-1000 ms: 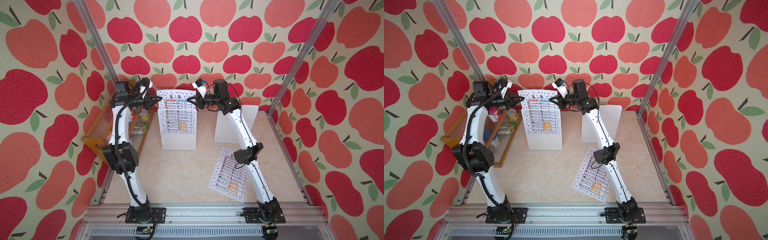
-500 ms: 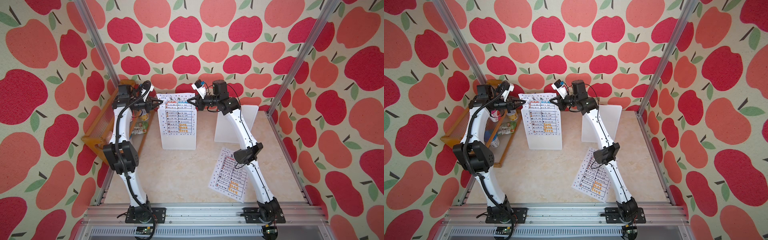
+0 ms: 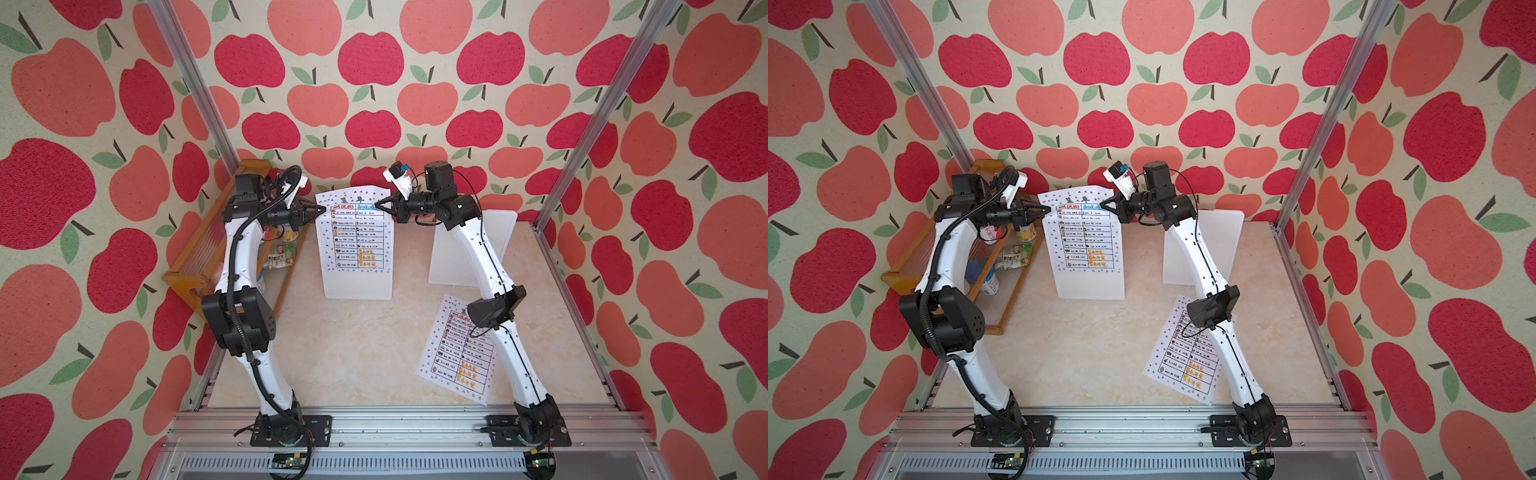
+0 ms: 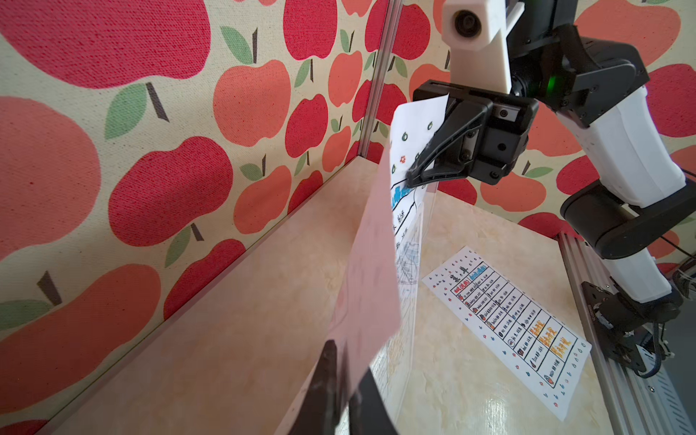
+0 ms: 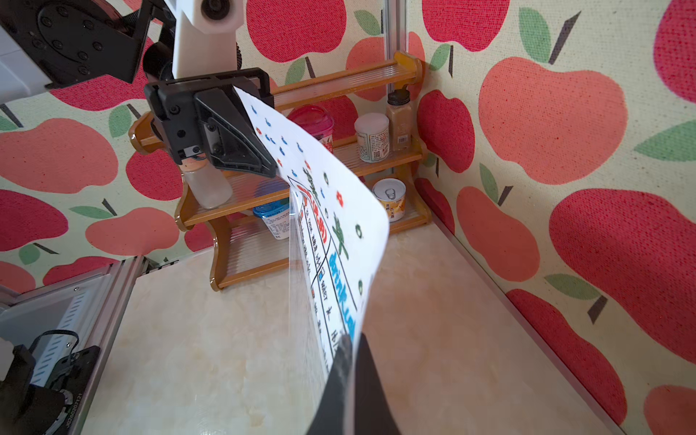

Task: Insert the menus into the narrow rack
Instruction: Insert the menu into the narrow rack.

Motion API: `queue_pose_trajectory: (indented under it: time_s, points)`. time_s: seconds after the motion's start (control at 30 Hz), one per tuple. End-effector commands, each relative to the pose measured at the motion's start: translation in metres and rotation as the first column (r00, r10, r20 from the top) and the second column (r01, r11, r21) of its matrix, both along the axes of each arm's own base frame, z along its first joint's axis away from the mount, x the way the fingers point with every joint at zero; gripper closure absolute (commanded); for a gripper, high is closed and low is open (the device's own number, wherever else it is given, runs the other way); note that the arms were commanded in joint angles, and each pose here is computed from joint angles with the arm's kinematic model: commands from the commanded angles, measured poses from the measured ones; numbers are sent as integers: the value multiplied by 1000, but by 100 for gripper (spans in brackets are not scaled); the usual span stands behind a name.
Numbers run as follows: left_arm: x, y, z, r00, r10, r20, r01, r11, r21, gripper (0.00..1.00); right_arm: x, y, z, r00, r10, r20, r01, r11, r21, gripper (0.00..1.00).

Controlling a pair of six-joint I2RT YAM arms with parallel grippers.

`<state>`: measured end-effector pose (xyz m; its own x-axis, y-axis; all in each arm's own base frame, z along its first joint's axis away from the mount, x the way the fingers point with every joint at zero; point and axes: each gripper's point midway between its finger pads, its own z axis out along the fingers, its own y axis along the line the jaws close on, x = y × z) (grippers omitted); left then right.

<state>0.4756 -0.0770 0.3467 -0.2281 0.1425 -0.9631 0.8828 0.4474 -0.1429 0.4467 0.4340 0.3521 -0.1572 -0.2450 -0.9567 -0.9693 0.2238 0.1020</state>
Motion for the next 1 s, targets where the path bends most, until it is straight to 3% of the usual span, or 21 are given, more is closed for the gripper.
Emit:
queue_pose_trajectory:
  time_s: [0.0,0.23,0.4,0.5,0.6,0.8,0.97]
  points:
    - [-11,0,13,998,-16,55,16,1000,5,88,-9,-1,-7,999,28,-20,-29,999,-21,97]
    - [-4,1,21,997,-16,77,15,1000,10,87,-9,-2,-9,1000,27,-15,-28,999,-32,95]
    - [1,-1,27,996,-20,89,18,1000,16,86,-3,-4,7,999,5,32,-5,1000,0,73]
    - [3,-2,26,996,-23,85,21,1000,17,86,0,-6,14,999,-3,50,2,1000,19,68]
    - [4,-3,22,997,-26,77,25,1000,18,86,2,-7,17,998,-5,60,4,1000,29,70]
    - [6,-2,14,998,-24,60,23,999,23,88,1,-8,13,999,6,43,-7,1000,24,90]
    - [6,-2,11,998,-25,52,24,999,22,88,-3,-8,4,1000,24,13,-25,1000,8,96]
